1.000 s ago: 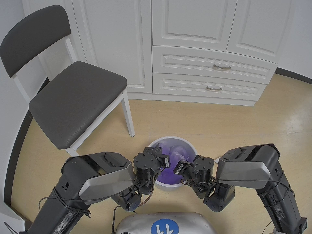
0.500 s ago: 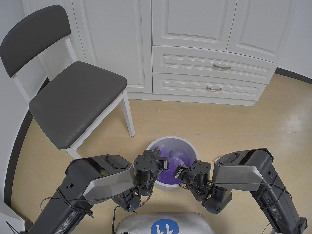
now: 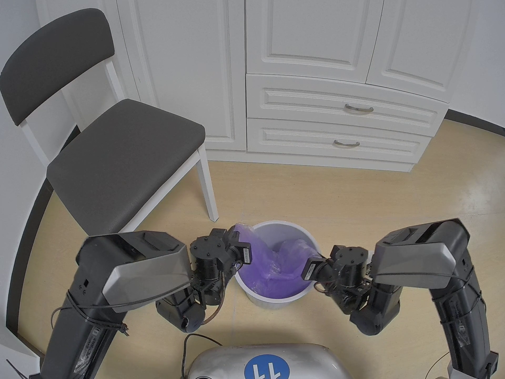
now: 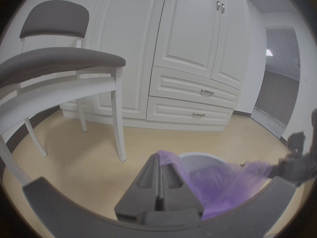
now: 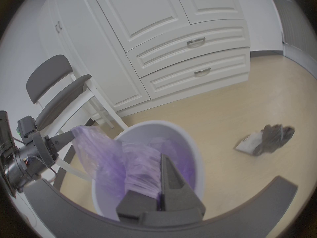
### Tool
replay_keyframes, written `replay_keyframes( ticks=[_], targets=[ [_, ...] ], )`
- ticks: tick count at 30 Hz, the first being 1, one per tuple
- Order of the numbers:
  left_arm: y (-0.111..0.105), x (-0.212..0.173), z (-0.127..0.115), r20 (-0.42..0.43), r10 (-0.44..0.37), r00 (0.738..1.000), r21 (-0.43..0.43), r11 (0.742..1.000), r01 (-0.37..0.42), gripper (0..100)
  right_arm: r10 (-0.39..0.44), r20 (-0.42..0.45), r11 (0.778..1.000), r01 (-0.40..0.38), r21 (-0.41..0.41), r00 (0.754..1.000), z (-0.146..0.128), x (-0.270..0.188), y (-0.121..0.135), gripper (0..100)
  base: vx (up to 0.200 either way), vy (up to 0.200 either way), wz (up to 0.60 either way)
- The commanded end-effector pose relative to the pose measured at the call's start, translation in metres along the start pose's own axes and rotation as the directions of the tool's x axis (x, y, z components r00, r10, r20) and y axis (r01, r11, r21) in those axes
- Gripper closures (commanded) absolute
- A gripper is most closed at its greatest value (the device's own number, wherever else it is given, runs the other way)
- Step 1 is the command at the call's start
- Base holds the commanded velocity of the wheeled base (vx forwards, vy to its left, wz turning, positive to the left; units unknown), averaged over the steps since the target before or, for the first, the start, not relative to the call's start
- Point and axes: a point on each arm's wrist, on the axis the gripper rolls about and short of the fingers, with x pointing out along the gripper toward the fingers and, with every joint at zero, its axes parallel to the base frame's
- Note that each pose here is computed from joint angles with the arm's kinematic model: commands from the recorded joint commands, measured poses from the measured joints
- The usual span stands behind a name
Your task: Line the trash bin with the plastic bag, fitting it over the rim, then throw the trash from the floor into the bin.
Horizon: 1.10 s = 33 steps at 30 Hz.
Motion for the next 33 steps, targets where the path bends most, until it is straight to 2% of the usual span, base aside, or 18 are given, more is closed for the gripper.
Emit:
replay_keyframes(
  ticks=[1,3,4,7,9,12,20,33],
  targets=[
    [0.022,-0.015,0.029,-0.008,-0.005,1.000,0.045,0.999,0.005,100,-0.020,0.051,0.997,0.023,-0.069,0.999,0.048,-0.016,-0.029,100,0.000,0.000,0.00],
    [0.023,-0.015,0.029,-0.008,-0.006,1.000,0.047,0.999,0.007,100,-0.022,0.050,0.997,0.026,-0.075,0.999,0.048,-0.016,-0.030,100,0.000,0.000,0.00],
    [0.034,-0.020,0.031,-0.034,-0.020,0.999,0.080,0.997,0.023,100,-0.069,0.028,0.983,0.073,-0.169,0.997,0.051,-0.020,-0.053,100,0.000,0.000,0.00],
    [0.045,-0.023,0.030,-0.057,-0.013,0.998,0.115,0.993,0.019,100,-0.124,-0.017,0.956,0.115,-0.270,0.992,0.048,-0.028,-0.076,100,0.000,0.000,0.00],
    [0.051,-0.025,0.028,-0.075,-0.014,0.997,0.129,0.991,0.024,100,-0.136,-0.066,0.939,0.108,-0.326,0.988,0.045,-0.036,-0.092,100,0.000,0.000,0.00],
    [0.059,-0.025,0.022,-0.096,-0.028,0.995,0.137,0.990,0.042,100,-0.124,-0.129,0.929,0.070,-0.363,0.984,0.039,-0.042,-0.108,100,0.000,0.000,0.00],
    [0.074,-0.019,0.004,-0.134,-0.012,0.991,0.138,0.990,0.030,100,-0.169,-0.169,0.909,0.088,-0.407,0.971,0.026,-0.040,-0.126,100,0.000,0.000,0.00],
    [0.085,-0.009,-0.011,-0.145,0.006,0.989,0.137,0.990,0.014,100,-0.209,-0.178,0.910,0.125,-0.395,0.962,0.017,-0.033,-0.146,100,0.000,0.000,0.00]
  ],
)
